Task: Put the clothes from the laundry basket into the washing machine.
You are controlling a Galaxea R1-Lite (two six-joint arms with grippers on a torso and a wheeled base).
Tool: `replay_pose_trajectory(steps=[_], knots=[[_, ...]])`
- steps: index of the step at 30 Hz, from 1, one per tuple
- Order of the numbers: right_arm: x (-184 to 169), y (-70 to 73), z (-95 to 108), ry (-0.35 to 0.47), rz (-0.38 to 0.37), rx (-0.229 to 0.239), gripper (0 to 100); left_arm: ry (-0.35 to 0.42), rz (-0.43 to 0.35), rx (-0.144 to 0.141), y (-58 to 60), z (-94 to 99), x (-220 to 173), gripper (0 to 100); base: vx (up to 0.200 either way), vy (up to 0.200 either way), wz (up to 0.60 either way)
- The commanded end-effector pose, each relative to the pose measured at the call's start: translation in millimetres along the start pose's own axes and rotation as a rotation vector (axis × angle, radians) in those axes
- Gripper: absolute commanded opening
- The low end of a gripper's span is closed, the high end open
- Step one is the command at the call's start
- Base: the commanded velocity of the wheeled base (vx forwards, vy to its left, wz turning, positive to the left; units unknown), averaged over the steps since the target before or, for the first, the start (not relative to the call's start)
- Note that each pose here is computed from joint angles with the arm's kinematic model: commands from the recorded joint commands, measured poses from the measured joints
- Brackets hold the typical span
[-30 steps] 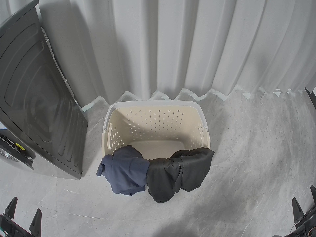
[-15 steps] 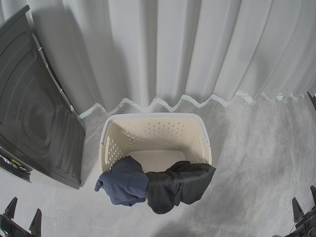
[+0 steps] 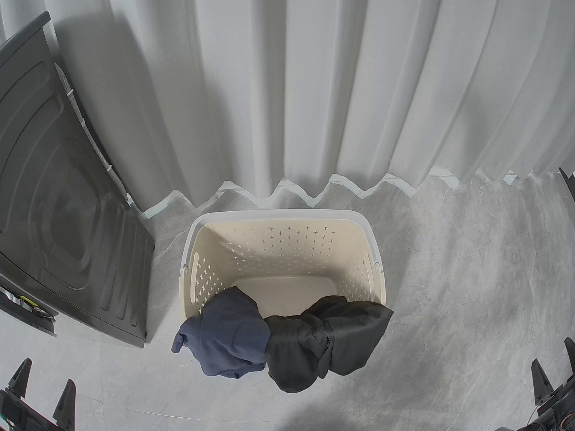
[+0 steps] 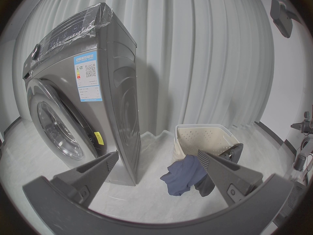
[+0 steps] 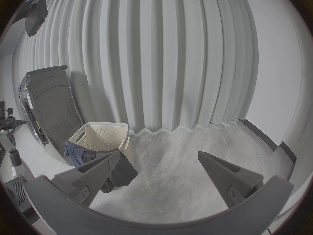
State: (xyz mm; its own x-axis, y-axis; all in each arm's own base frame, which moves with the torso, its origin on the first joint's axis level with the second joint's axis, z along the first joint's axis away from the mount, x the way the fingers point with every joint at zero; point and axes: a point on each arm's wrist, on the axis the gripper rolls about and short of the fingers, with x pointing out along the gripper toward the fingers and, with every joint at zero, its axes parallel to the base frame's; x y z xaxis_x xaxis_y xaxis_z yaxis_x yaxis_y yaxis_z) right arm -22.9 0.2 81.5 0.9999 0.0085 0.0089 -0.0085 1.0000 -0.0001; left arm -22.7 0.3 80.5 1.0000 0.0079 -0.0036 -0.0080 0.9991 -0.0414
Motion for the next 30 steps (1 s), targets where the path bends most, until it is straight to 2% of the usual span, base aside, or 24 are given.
replay_pose_trajectory(steps=[1, 8, 14, 26, 30], knots=[[0.0, 0.0, -5.2, 0.001, 0.001, 0.0, 100, 0.001, 0.001, -0.001, 0.2, -4.3, 0.1, 100, 0.0, 0.0, 0.0], [0.0, 0.0, -5.2, 0.001, 0.001, 0.0, 100, 0.001, 0.001, -0.001, 0.2, -4.3, 0.1, 100, 0.0, 0.0, 0.0], [0.0, 0.0, -5.2, 0.001, 0.001, 0.0, 100, 0.001, 0.001, -0.001, 0.2, -4.3, 0.1, 100, 0.2, 0.0, 0.0], [0.0, -0.1, -5.2, 0.001, -0.001, 0.0, 100, 0.001, 0.001, -0.001, 0.2, -4.3, 0.1, 100, 0.0, 0.0, 0.0], [0.0, -0.1, -5.2, 0.001, -0.001, 0.0, 100, 0.001, 0.0, -0.001, 0.2, -4.3, 0.1, 100, 0.2, 0.0, 0.0]])
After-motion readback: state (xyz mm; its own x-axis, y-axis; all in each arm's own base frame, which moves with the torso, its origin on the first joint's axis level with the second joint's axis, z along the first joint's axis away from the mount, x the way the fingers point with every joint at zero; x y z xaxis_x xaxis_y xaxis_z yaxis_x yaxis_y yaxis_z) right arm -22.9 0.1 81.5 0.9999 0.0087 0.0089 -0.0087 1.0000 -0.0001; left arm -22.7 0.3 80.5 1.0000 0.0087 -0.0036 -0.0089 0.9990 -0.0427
